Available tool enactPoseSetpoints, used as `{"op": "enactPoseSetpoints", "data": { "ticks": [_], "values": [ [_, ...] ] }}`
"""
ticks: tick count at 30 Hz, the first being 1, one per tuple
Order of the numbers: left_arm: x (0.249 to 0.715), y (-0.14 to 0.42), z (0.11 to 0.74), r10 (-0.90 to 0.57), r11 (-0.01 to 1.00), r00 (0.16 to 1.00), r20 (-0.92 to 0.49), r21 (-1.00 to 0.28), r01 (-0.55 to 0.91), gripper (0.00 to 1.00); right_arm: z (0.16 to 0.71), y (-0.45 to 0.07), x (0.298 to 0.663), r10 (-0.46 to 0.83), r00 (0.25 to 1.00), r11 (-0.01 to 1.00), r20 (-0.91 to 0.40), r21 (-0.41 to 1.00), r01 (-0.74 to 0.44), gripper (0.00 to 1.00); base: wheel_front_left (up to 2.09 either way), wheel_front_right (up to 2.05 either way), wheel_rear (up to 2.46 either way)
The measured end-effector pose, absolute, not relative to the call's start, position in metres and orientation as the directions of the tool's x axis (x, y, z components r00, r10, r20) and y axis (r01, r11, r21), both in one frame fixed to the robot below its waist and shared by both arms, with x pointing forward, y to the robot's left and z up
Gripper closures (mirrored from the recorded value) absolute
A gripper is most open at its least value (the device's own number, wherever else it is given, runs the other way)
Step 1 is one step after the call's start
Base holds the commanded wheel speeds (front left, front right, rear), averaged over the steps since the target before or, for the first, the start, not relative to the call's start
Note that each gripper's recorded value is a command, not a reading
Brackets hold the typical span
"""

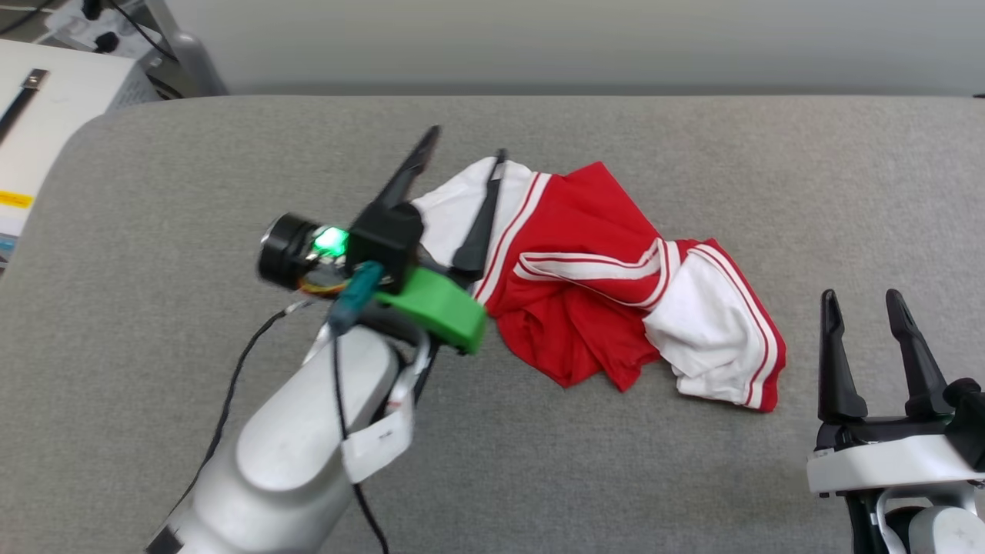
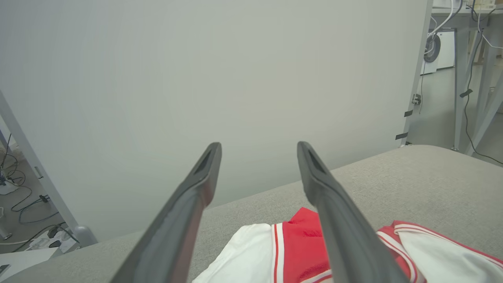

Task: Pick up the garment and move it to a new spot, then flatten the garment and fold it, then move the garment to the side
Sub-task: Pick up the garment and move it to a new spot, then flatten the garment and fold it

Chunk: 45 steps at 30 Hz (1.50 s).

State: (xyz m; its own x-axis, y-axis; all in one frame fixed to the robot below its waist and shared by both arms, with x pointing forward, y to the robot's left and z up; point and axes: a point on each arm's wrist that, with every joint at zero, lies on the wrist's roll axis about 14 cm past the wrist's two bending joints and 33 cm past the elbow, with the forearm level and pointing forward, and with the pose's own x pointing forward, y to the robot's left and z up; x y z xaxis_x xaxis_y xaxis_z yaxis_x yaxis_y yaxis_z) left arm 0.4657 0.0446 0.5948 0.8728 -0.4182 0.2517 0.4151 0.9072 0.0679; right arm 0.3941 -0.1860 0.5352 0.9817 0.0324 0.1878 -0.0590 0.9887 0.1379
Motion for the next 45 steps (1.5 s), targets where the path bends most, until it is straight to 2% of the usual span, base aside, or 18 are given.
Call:
{"op": "enactPoseSetpoints", "data": {
  "ticks": [7, 15, 27, 45],
  "values": [
    [0.444, 0.133, 0.593, -0.160, 0.987, 0.949, 0.271, 0.027, 0.159, 0.00, 0.548, -0.162, 0.392, 0.103, 0.969, 0.984, 0.223, 0.118, -0.132, 0.00, 0.00, 0.00, 0.00],
    [0.405, 0.183, 0.568, -0.009, 1.000, 0.974, 0.225, -0.011, 0.012, 0.00, 0.556, -0.146, 0.384, 0.150, 0.958, 0.978, 0.243, 0.107, -0.181, 0.00, 0.00, 0.00, 0.00],
    [0.370, 0.188, 0.536, 0.004, 0.999, 0.988, 0.155, -0.037, 0.002, 0.00, 0.540, -0.147, 0.369, 0.153, 0.969, 0.980, 0.191, 0.095, -0.174, 0.00, 0.00, 0.00, 0.00],
    [0.360, 0.184, 0.515, -0.012, 0.999, 0.995, 0.102, -0.041, 0.016, 0.00, 0.509, -0.151, 0.357, 0.145, 0.985, 0.983, 0.094, 0.102, -0.155, 0.00, 0.00, 0.00, 0.00]
  ]
}}
